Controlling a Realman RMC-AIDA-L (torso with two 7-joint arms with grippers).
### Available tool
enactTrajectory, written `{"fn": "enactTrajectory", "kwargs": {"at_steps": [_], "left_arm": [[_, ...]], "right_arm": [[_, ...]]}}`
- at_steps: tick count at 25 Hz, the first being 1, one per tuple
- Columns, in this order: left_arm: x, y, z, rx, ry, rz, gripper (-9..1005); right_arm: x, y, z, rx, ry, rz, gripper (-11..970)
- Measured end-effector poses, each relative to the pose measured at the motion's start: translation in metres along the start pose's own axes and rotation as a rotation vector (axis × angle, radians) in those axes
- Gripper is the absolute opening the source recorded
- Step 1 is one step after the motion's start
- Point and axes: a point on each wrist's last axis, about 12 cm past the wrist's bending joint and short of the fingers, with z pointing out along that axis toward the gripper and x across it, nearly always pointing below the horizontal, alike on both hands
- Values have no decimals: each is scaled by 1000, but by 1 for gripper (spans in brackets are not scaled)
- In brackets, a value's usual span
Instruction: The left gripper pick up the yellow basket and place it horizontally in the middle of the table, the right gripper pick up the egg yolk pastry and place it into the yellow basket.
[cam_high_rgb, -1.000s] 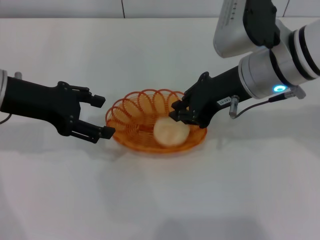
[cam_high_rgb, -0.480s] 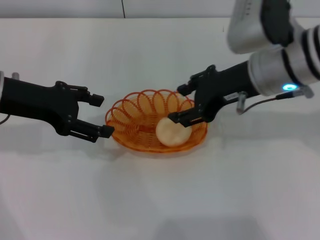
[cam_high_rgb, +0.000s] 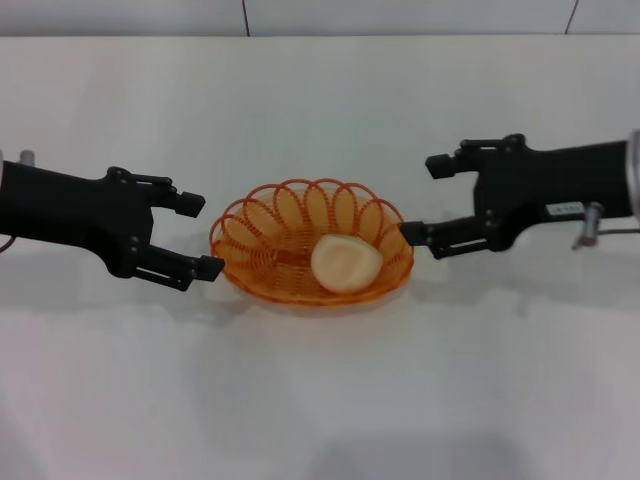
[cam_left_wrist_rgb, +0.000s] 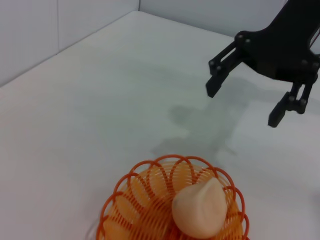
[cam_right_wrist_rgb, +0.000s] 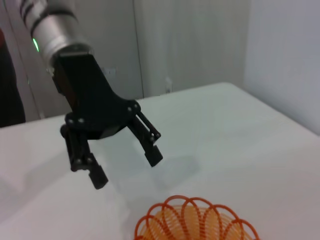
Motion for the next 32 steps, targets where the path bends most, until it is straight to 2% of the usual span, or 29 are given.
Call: {"fn": "enactTrajectory", "kwargs": {"at_steps": [5,9,20,32], "left_arm": [[5,-2,-3,-6,-30,12,887],[5,-3,-3,-7,-49,32,887],[-7,-7,10,34,-79,107,887],[-10,-9,14,57,-91,124,887]], "right_arm": [[15,3,-10,14,-25,19,860],[25,7,-15,12,-32,21,855],[27,10,-13,-30,-16,6,850],[29,12,-14,-43,-6,6,850]]}}
